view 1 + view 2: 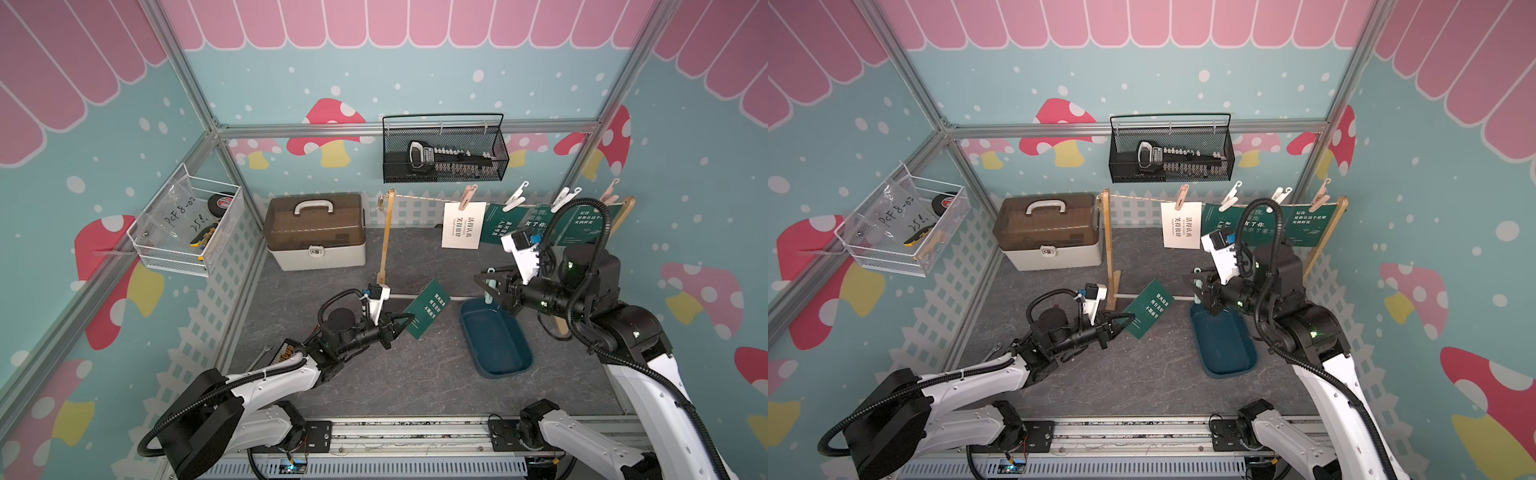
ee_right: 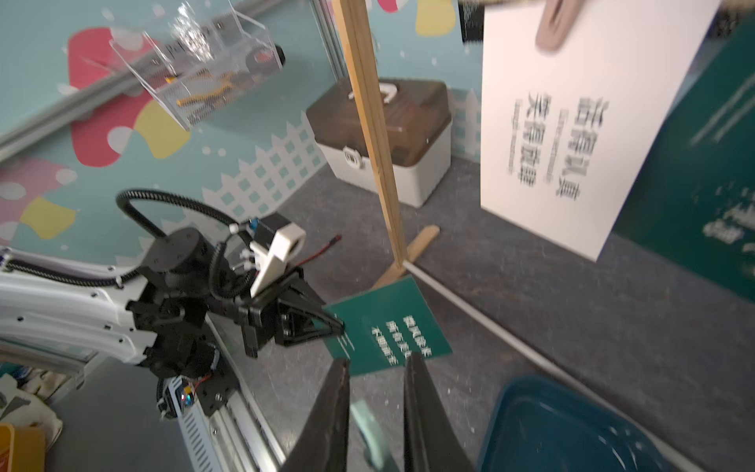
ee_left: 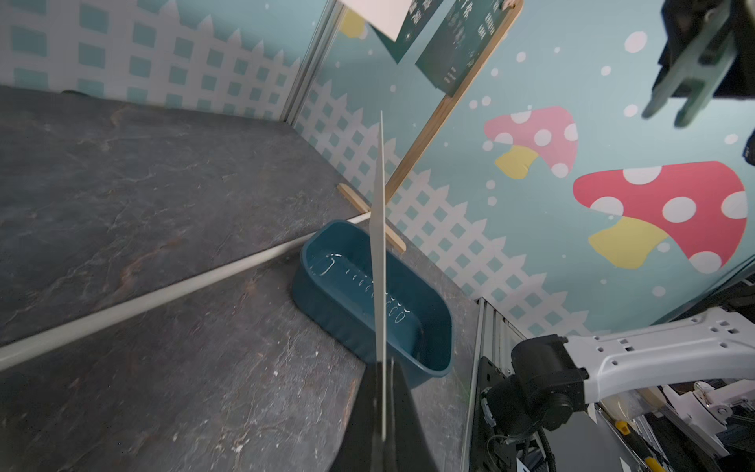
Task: Remove the postcards from the strings
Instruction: Place the postcard at the center of the board.
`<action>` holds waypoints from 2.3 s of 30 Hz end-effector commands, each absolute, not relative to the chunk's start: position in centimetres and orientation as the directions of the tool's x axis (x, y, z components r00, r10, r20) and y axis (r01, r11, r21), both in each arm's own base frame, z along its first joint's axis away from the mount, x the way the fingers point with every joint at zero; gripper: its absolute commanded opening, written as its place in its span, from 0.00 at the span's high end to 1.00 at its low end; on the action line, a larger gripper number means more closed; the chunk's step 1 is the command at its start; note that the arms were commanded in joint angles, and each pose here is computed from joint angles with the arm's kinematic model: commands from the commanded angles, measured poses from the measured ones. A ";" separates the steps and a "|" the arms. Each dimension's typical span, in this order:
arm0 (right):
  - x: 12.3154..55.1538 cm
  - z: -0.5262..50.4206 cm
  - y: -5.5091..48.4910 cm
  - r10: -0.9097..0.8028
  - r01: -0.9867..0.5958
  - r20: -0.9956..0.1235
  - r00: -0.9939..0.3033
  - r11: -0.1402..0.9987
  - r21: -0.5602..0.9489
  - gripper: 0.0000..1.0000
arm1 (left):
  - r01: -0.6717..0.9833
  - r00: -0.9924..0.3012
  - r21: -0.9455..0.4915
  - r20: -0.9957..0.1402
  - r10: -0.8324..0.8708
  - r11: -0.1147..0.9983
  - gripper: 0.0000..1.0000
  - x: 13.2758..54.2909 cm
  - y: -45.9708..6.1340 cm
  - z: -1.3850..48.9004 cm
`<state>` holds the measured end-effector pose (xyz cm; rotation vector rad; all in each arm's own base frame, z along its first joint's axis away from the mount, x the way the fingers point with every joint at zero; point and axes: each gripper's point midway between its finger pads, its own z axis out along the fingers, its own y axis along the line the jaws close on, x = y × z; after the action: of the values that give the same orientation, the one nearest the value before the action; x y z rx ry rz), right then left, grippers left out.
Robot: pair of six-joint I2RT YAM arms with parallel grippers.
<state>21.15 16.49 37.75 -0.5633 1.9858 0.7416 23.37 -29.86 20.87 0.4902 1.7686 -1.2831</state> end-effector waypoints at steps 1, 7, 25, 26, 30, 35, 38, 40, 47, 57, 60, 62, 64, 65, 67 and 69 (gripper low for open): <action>19.9 32.8 15.1 -0.073 -0.544 -0.795 -0.602 0.766 0.342 1.00 | 0.667 -0.616 -0.609 -0.775 -0.142 0.429 1.00 22.9 -29.3 18.3; 21.4 25.4 13.3 0.004 -0.374 -0.727 -0.686 0.856 0.357 1.00 | 0.576 -0.722 -0.668 -0.686 -0.091 0.471 1.00 22.8 -29.4 14.7; 24.9 12.3 6.5 0.151 0.049 -0.683 -0.715 0.985 0.166 1.00 | 0.447 -0.850 -0.749 -0.525 -0.026 0.489 1.00 22.4 -30.1 8.3; 25.1 11.9 6.5 0.158 0.054 -0.682 -0.714 0.984 0.171 1.00 | 0.441 -0.856 -0.755 -0.517 -0.028 0.485 1.00 22.5 -30.2 8.1; 25.5 10.4 6.2 0.168 0.077 -0.663 -0.729 0.983 0.164 1.00 | 0.414 -0.873 -0.767 -0.488 -0.027 0.490 1.00 22.6 -30.4 7.2; 25.9 8.7 6.0 0.170 0.089 -0.634 -0.755 0.983 0.158 1.00 | 0.375 -0.894 -0.778 -0.448 -0.028 0.503 1.00 22.8 -30.4 6.0; 26.3 8.3 5.9 0.168 0.091 -0.629 -0.759 0.984 0.153 1.00 | 0.357 -0.899 -0.785 -0.435 -0.040 0.506 0.88 23.0 -30.2 5.5; 26.6 8.0 5.8 0.170 0.096 -0.627 -0.761 0.984 0.151 0.98 | 0.352 -0.901 -0.791 -0.432 -0.050 0.501 0.82 23.2 -30.1 5.5; 27.1 6.9 5.6 0.159 0.098 -0.597 -0.786 0.986 0.134 0.82 | 0.356 -0.897 -0.792 -0.439 -0.057 0.495 0.55 23.6 -29.8 5.8; 27.3 6.1 5.6 0.157 0.099 -0.564 -0.811 0.986 0.132 0.70 | 0.357 -0.855 -0.667 -0.516 -0.059 0.654 0.38 25.0 -27.3 6.6; 27.5 6.0 5.7 0.156 0.096 -0.554 -0.817 0.986 0.137 0.66 | 0.339 -0.823 -0.595 -0.563 -0.076 0.729 0.32 25.6 -25.5 7.5; 27.6 6.1 5.7 0.157 0.094 -0.556 -0.817 0.986 0.139 0.63 | 0.344 -0.796 -0.563 -0.600 -0.084 0.751 0.27 25.8 -24.6 8.7; 27.8 6.4 5.7 0.159 0.093 -0.561 -0.812 0.985 0.146 0.54 | 0.344 -0.771 -0.541 -0.629 -0.098 0.767 0.22 25.9 -23.8 9.7; 27.8 6.5 5.8 0.160 0.092 -0.561 -0.812 0.985 0.148 0.51 | 0.348 -0.763 -0.538 -0.638 -0.101 0.768 0.20 25.9 -23.7 10.1; 28.0 6.7 6.0 0.163 0.088 -0.561 -0.812 0.983 0.159 0.51 | 0.347 -0.761 -0.533 -0.641 -0.101 0.772 0.19 25.8 -23.5 10.5; 28.1 7.1 6.2 0.160 0.080 -0.558 -0.814 0.983 0.165 0.51 | 0.351 -0.762 -0.528 -0.641 -0.092 0.774 0.19 25.7 -23.4 10.7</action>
<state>27.35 5.77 5.87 0.1671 2.5402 0.1468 25.45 -24.50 11.22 0.1996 2.2478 -0.9519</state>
